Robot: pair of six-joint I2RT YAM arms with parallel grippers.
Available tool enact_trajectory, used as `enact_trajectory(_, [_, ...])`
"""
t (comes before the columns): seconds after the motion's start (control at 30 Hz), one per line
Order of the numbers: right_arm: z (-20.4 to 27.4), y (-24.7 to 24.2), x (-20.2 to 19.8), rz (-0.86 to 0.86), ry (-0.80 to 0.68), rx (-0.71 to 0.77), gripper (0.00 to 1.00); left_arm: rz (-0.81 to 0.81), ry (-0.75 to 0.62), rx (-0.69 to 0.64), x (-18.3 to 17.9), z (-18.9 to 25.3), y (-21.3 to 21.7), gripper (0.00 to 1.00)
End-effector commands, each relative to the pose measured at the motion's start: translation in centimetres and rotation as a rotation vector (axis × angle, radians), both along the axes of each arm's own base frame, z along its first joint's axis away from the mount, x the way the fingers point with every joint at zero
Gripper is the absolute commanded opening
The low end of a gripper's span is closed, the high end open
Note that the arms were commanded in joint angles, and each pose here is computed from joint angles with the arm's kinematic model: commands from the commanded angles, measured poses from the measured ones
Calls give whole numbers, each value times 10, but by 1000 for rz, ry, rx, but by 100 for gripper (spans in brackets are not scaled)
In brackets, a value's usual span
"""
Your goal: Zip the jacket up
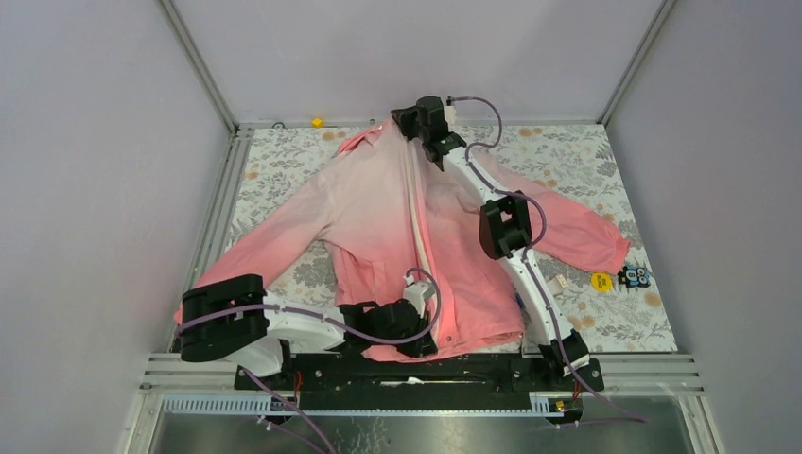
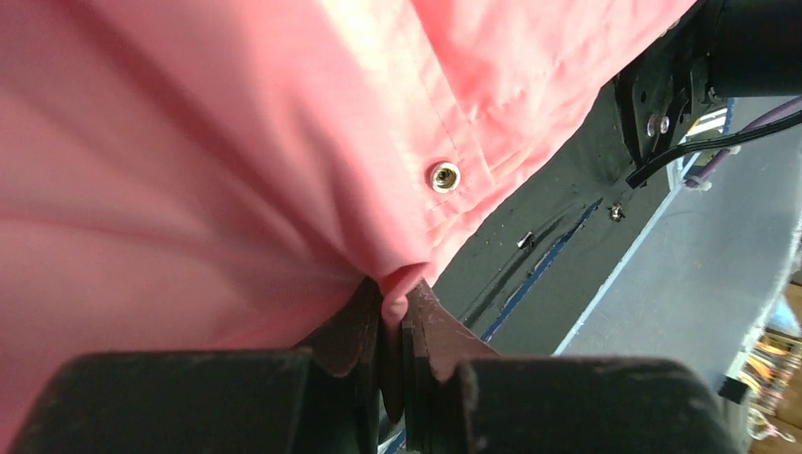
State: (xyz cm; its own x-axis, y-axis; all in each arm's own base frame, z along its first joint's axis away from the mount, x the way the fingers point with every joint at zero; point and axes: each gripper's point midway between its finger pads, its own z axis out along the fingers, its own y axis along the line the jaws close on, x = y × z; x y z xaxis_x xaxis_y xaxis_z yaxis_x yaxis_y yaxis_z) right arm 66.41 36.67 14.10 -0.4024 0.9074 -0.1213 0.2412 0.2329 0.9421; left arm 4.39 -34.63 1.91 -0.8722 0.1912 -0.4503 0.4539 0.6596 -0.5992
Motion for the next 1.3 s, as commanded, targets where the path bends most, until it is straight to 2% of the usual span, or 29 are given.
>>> enact_trajectory(0.0, [121, -62, 42, -152, -345, 127, 38, -15, 132, 192, -7, -37, 40, 0])
enact_trajectory(0.03, [124, -63, 40, -138, -340, 110, 53, 2, 135, 187, -2, -35, 40, 0])
enact_trajectory(0.1, [132, -62, 34, -106, -339, 62, 69, 17, 129, 167, 3, -31, 37, 1])
enact_trajectory(0.13, [136, -61, 29, -85, -329, 38, 75, 25, 123, 159, 6, -28, 36, 5])
enact_trajectory(0.2, [145, -58, 16, -20, -295, -3, 88, 35, 101, 149, 10, -20, 35, 23])
enact_trajectory(0.27, [150, -54, -5, 68, -238, -58, 95, 43, 70, 134, 16, -8, 34, 46])
enact_trajectory(0.33, [155, -53, -30, 150, -188, -135, 99, 57, 31, 99, 23, 11, 31, 64])
enact_trajectory(0.4, [153, -56, -61, 236, -133, -225, 99, 58, 13, 77, 24, 29, 32, 78])
enact_trajectory(0.43, [152, -59, -78, 278, -112, -281, 100, 65, -7, 61, 27, 39, 34, 81])
enact_trajectory(0.63, [135, -110, -191, 477, -3, -758, 100, 129, -186, -27, 49, 102, 57, 94])
enact_trajectory(0.77, [133, -151, -272, 504, -45, -969, 100, 182, -333, -69, 68, 168, 73, 96])
enact_trajectory(0.8, [133, -165, -290, 478, -47, -984, 100, 190, -371, -89, 73, 187, 75, 97])
enact_trajectory(1.03, [232, -232, -414, 327, -415, -929, 100, 310, -646, -244, 102, 339, 101, 99])
enact_trajectory(1.27, [324, -307, -504, 45, -657, -881, 100, 414, -838, -446, 101, 471, 156, 99])
